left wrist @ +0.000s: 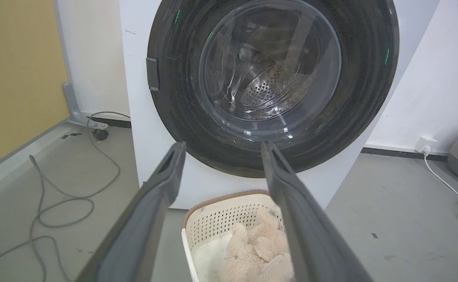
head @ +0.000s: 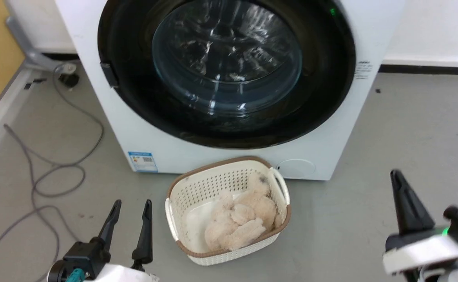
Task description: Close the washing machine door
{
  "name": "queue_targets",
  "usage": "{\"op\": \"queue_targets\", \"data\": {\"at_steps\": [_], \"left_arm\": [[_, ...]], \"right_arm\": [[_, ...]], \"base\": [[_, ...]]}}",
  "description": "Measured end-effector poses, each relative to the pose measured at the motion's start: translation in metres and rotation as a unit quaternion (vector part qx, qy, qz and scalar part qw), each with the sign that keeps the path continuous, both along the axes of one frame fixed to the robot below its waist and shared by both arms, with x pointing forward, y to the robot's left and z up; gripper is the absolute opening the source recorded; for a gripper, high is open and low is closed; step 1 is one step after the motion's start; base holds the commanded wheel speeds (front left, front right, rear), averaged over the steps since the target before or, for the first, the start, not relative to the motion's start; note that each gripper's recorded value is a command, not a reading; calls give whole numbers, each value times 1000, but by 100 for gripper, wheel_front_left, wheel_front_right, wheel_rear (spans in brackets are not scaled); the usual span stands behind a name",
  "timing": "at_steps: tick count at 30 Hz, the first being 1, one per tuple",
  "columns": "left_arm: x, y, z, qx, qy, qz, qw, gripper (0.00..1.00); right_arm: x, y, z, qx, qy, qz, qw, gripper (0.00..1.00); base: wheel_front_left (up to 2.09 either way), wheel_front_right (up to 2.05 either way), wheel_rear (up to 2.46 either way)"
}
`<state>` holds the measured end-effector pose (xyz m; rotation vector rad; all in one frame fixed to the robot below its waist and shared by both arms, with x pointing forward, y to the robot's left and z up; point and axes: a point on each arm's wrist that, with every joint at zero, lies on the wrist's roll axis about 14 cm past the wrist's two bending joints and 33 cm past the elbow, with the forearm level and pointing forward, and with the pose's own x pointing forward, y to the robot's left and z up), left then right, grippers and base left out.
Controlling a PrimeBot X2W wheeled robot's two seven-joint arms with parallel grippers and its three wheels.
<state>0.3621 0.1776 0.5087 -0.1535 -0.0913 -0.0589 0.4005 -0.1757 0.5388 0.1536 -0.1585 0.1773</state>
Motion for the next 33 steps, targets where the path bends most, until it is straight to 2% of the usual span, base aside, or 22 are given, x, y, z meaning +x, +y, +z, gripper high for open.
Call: {"op": "queue_targets", "data": {"at_steps": [3,4,5,6,14,31,32,33], "left_arm": [[-2,-3,-2,0,4,-4,1000,100],[-3,-4,-3,1,5,-6,1000,100],[-4,-4,-4,2,6,-6,1000,100],[-5,-5,-5,4,7,-7,1000,100],[-12,-10,-11,14,17,-15,1000,100],[-14,-15,-8,28,13,-19,999,100],[-13,-16,-8,28,13,-19,999,0],[-13,-16,-8,28,13,-19,999,0]], "right_arm": [[-16,-2,-2,-3,-1,-15,1000,0],[-20,-3,-4,-3,1,-21,1000,18],[-25,-4,-7,-1,4,-27,1000,66],[-29,-3,-9,-2,8,-30,1000,100],[-45,0,-25,-8,30,-41,999,100],[-44,6,-23,-7,26,-35,999,100],[-44,6,-23,-7,26,-36,999,0],[-44,6,-23,-7,26,-36,999,0]], "base": [[0,0,0],[0,0,0],[0,0,0],[0,0,0],[0,0,0],[0,0,0],[0,0,0],[0,0,0]]}}
